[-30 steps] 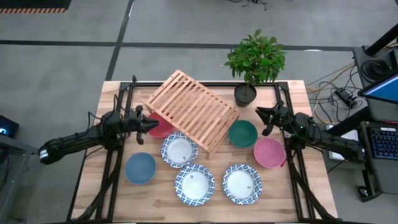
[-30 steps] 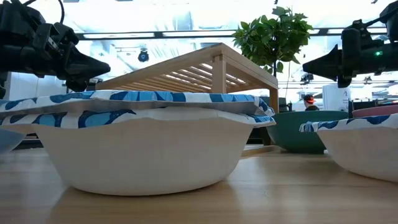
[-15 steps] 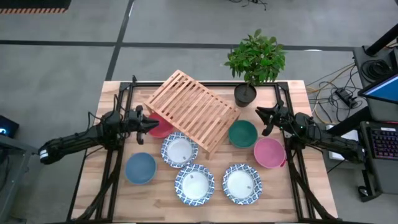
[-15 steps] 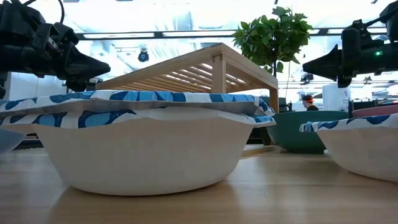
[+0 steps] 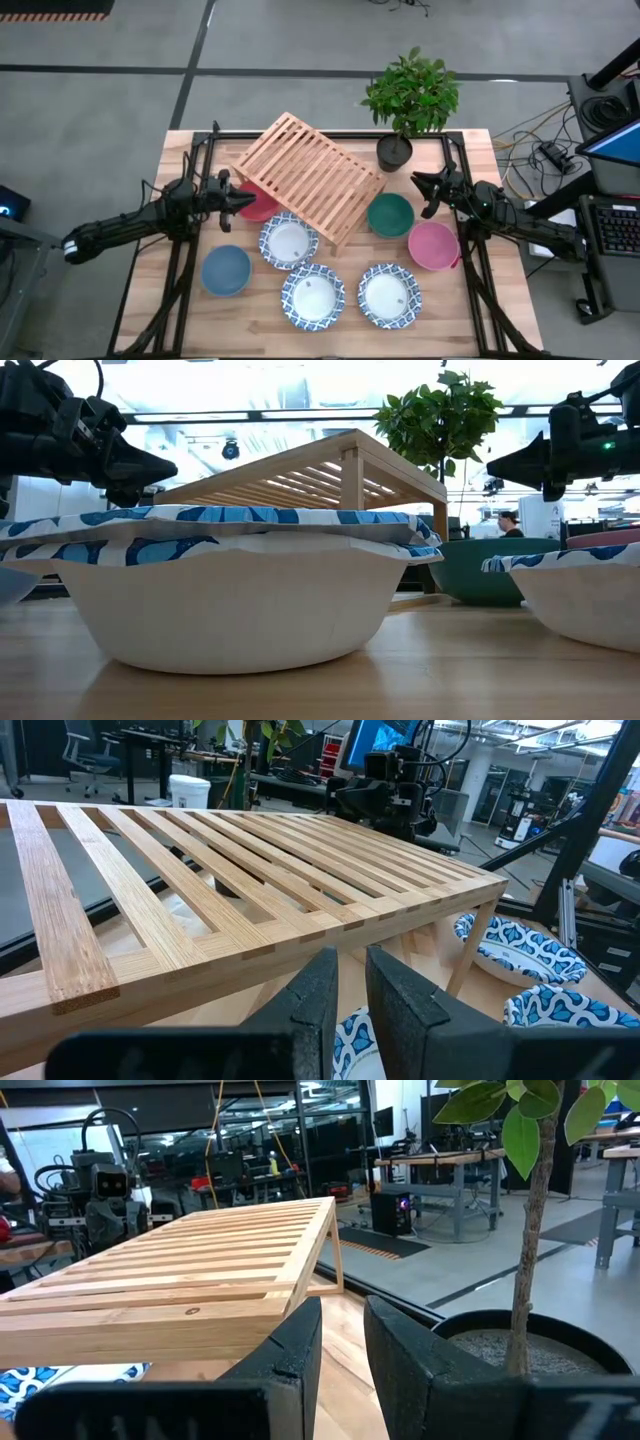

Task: Place and stack bowls onto a shelf
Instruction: Put the bottom right white bowl on the shelf

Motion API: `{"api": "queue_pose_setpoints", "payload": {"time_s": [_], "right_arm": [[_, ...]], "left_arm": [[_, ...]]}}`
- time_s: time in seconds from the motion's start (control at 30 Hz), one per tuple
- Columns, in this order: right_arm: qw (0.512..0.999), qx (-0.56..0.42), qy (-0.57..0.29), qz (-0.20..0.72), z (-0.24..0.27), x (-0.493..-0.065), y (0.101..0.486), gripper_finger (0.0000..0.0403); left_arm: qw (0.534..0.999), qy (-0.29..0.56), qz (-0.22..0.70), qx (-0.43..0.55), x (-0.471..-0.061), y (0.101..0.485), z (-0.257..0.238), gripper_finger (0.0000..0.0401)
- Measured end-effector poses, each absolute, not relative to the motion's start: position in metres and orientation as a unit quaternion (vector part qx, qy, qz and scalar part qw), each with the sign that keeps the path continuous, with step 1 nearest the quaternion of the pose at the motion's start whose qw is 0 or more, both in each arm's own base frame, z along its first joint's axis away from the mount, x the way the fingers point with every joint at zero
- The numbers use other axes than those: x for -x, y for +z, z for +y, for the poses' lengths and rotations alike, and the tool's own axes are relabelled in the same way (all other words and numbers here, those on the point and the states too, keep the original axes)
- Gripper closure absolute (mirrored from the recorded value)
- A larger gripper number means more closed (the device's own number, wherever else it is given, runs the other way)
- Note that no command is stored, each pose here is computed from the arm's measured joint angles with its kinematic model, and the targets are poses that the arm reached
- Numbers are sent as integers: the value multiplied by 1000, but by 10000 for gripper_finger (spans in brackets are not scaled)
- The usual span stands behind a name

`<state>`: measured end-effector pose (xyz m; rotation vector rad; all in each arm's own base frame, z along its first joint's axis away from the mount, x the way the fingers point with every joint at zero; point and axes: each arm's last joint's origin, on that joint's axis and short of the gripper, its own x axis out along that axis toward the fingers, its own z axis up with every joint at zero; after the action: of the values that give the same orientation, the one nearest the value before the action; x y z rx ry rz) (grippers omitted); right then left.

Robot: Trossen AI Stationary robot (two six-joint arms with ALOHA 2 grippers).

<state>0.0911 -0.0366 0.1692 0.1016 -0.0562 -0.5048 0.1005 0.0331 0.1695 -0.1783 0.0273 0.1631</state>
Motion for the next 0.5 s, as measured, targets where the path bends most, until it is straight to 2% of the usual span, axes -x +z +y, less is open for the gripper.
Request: {"api": "queue_pose_setpoints", "payload": {"time_s": [0.1,0.23,0.3,0.5], "right_arm": [[965,-82,-248,-36,-37,-91,169,335],[940,-250,-219,-75,-36,-92,169,335],[930,-301,-194,-86,-34,-92,171,335],[934,-323,-95,-122,-30,-92,183,335]], "left_arm": [[993,81,14,89,-101,170,33,362],[993,81,14,89,-101,170,33,362],[993,81,14,89,-101,170,33,362],[993,81,14,89,-101,170,33,362]]}}
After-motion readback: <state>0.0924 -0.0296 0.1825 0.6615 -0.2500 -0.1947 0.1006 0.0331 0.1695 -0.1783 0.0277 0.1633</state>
